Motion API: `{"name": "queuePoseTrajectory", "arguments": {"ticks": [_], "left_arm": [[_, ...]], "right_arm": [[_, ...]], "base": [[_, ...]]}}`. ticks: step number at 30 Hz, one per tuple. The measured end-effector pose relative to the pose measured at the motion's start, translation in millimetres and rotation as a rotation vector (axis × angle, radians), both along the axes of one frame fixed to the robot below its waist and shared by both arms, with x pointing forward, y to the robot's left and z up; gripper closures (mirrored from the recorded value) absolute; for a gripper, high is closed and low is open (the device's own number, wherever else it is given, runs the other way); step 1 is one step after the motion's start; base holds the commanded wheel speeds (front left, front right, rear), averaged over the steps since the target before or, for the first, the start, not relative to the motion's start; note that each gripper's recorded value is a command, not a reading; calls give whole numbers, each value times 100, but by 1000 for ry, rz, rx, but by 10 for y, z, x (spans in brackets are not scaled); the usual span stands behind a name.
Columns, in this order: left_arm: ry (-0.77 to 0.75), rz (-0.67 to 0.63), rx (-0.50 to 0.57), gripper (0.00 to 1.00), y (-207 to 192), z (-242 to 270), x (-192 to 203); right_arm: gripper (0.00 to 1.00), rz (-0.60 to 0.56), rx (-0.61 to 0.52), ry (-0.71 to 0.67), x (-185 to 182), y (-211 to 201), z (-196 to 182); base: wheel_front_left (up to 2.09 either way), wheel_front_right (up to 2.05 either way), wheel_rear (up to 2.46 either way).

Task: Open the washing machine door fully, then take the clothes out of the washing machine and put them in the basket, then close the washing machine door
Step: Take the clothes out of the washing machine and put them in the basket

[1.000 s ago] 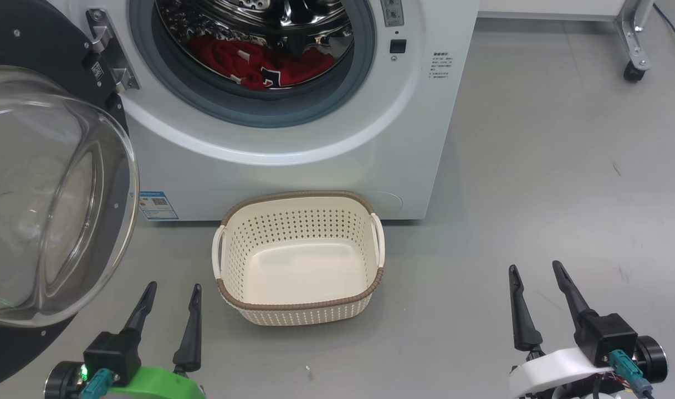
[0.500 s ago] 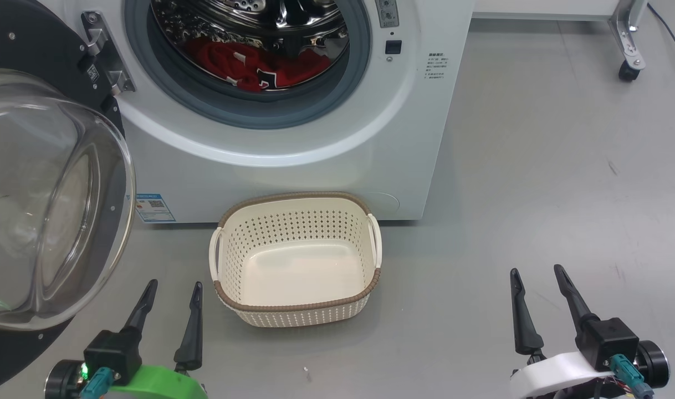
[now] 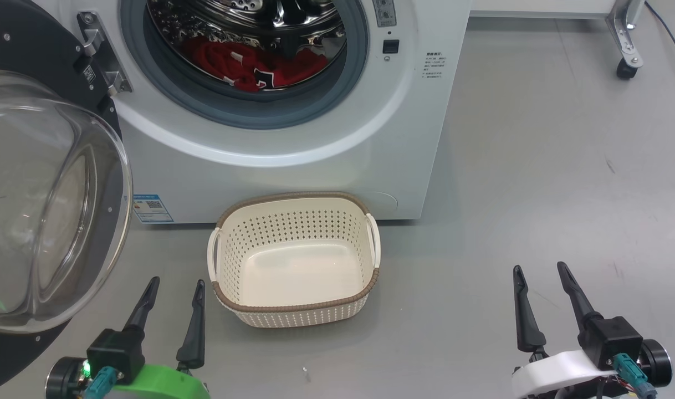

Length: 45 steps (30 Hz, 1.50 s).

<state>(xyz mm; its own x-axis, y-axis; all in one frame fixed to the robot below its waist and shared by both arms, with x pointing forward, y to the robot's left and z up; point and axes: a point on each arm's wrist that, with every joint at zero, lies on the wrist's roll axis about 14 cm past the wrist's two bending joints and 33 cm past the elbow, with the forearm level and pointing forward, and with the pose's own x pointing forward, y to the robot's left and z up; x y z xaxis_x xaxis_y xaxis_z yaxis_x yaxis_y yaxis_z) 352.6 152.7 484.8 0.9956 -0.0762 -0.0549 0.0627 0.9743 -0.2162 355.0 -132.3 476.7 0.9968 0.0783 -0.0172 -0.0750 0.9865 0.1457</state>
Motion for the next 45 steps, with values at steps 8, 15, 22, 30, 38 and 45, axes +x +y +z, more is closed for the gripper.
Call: {"name": "queuePoseTrajectory", "arguments": {"ticks": [8,15,22,30,38,45], "left_arm": [[0,-14,-3,0,-44,20,4],[-8,-17,-4,0,-55,47,2],[-21,0,15,0,-18,78,4],[-25,-3,14,0,-30,91,-2],[-27,-8,13,0,-48,98,-8],[-26,-3,15,0,-46,99,-11]], "right_arm": [[0,-9,-1,-1,-1,-16,6],[0,-11,-1,-3,-5,-21,11],[0,-11,0,-5,-8,-19,19],[0,-12,-1,-8,-19,-22,27],[0,-17,-1,-8,-34,-38,29],[0,-21,5,-7,-41,-46,27]], "base": [[46,-46,0],[77,-77,0],[93,-93,0],[65,-65,0],[32,-32,0],[4,-4,0]]}}
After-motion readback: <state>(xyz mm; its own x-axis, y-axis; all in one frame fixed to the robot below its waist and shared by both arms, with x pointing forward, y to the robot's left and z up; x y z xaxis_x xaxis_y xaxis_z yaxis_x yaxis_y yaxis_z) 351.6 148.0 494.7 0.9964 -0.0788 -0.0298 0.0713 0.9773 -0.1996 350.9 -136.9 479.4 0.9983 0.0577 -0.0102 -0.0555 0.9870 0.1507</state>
